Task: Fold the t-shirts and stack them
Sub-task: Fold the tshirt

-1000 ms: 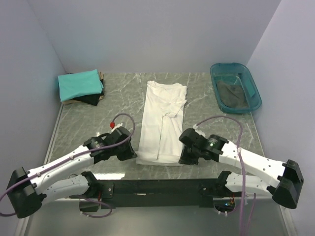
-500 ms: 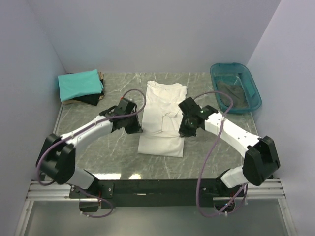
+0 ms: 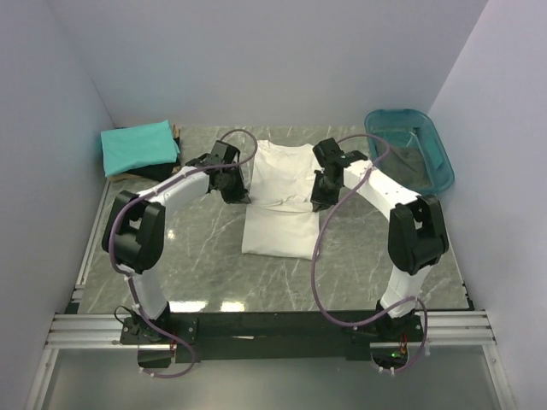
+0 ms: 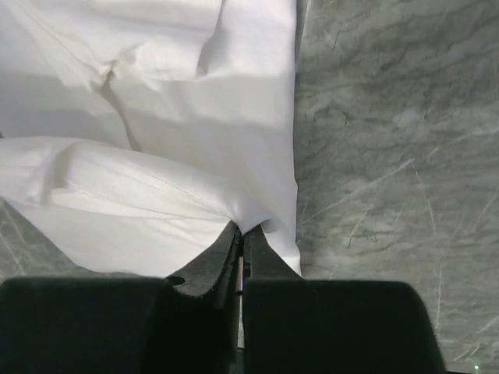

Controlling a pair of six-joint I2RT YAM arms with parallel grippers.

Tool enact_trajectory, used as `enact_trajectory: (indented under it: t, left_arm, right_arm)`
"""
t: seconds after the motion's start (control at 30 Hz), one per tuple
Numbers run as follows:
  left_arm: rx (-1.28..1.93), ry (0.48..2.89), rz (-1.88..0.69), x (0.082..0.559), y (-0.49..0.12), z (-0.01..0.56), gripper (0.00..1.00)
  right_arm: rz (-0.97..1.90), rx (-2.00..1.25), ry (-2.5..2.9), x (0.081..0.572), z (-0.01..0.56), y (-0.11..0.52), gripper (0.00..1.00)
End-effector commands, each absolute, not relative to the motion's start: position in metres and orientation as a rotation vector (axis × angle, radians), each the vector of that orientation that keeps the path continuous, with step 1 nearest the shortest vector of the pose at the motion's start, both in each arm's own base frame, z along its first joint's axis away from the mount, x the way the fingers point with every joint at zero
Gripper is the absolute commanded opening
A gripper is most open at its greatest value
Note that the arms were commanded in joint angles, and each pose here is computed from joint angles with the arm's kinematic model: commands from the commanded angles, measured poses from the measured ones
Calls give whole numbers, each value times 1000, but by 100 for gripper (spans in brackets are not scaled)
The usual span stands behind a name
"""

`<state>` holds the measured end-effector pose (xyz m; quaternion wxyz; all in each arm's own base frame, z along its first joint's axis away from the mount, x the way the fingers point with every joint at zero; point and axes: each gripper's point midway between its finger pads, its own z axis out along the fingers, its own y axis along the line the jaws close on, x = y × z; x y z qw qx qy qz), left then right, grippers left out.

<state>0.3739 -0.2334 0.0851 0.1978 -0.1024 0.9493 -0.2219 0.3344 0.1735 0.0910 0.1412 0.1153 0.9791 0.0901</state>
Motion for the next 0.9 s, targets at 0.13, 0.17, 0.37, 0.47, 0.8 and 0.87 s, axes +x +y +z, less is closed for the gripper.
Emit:
enact_trajectory:
  t: [0.13,0.17,0.37,0.47,0.8,0.87]
  left_arm:
    - [-269,2667,-692,389,-244,89,0]
    - [-263,2667,-696,390,-245,88,0]
    - [-311,2667,-630,409,-235,87,5]
    - [-355,2600,-600,425,-222,103,44]
    - [-276,2594,-663,411,-225,105,65]
    - [-265,2625,-663,398,-223,94,66]
  right_arm:
    - [249,307,2858,349,86,162,0]
    - [250,307,2862,350,85,161,0]
    - [302,296,2849,371,86,162,21]
    - [331,272,2820,387,100,167,45]
    - [373,186,2783,383,114,169,57]
    - [384,190,2815,369,104,167,57]
